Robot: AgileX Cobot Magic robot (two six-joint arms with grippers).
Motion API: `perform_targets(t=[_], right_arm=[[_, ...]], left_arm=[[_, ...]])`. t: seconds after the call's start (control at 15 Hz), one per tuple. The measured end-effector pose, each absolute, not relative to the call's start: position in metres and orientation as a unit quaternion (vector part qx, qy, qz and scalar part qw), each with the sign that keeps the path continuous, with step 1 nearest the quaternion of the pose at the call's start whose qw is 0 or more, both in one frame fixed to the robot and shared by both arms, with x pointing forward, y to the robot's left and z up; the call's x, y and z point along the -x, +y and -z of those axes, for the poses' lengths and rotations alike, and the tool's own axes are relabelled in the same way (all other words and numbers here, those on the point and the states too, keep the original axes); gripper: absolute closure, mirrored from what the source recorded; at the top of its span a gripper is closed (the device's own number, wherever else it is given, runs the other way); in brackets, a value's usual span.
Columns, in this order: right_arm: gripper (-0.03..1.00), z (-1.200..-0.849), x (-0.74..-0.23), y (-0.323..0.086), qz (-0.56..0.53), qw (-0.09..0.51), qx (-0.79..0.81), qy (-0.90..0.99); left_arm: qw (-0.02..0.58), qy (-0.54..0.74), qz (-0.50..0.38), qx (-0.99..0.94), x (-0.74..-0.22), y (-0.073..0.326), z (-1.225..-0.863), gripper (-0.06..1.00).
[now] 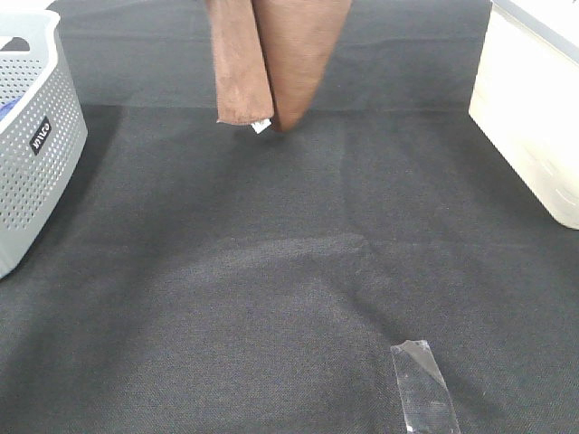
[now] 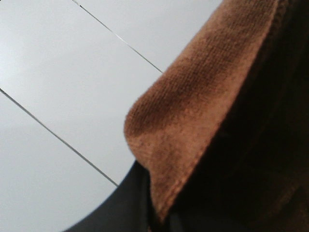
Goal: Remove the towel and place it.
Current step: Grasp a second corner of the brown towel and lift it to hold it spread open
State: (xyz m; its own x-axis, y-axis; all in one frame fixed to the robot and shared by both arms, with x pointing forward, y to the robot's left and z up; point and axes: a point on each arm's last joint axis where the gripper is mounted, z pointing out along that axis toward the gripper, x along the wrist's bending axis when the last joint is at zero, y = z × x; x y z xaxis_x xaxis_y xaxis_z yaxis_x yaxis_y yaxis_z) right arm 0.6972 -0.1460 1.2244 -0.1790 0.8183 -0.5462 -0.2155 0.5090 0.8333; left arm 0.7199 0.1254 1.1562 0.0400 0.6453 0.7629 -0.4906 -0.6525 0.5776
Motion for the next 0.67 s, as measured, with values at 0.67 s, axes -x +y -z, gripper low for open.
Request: perform_targets(t=[0.67], right_arm=[[0.97, -1.207, -0.709, -0.148, -0.432, 0.565, -0.273, 0.648]], left_arm=[[0.437, 0.099, -0.669, -0.594, -0.731, 0.123, -1.138, 0.92]])
